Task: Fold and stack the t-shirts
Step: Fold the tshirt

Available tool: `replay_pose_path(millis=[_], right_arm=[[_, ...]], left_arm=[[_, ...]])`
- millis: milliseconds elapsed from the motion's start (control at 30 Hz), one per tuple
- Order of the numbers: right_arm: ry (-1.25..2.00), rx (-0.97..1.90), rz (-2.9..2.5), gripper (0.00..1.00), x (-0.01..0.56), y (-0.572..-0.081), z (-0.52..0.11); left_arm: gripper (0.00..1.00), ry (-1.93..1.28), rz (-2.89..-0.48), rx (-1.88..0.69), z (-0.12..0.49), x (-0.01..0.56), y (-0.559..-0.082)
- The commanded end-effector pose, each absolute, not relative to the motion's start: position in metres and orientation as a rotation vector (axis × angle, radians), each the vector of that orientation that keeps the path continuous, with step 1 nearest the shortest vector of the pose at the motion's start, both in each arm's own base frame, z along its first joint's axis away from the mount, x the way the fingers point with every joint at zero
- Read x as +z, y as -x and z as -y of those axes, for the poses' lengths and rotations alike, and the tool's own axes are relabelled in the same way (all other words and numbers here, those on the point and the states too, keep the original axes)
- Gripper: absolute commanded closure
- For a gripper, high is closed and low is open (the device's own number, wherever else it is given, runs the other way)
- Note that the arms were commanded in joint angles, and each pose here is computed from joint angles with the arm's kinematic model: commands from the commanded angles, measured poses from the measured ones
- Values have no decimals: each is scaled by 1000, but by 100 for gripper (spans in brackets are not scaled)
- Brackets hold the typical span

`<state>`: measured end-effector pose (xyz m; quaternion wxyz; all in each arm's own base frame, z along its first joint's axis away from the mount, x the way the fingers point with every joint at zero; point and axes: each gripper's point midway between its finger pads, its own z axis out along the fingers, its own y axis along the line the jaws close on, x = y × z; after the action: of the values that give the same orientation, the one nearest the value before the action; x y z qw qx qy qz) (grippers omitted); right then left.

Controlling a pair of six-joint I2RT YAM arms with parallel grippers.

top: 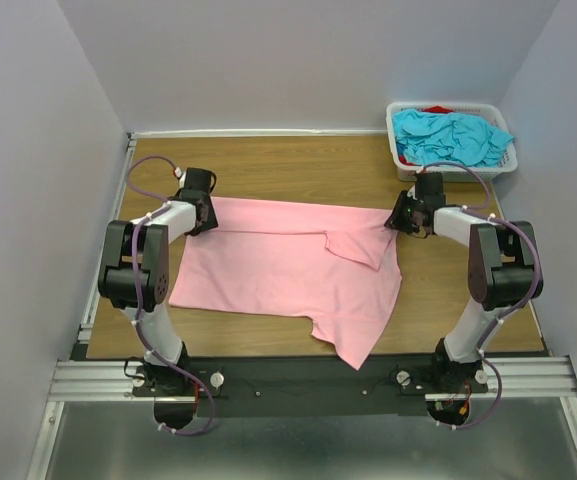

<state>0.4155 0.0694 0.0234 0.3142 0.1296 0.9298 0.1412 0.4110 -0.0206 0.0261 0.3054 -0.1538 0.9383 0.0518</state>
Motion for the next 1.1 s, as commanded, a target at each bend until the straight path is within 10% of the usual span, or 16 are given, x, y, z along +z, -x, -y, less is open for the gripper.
replay_pose_path(millis=[0, 333, 1067], right_arm=[[-337, 264, -2482, 69, 13, -416, -55], [-191, 288, -2408, 66, 69, -426, -83], [-53, -87, -2530, 60, 6, -446, -90]], left_arm=[[46, 460, -2470, 186, 2, 28, -405], [37, 417, -2305, 119, 38, 99, -413], [36, 338, -2490, 112, 61, 17, -453]])
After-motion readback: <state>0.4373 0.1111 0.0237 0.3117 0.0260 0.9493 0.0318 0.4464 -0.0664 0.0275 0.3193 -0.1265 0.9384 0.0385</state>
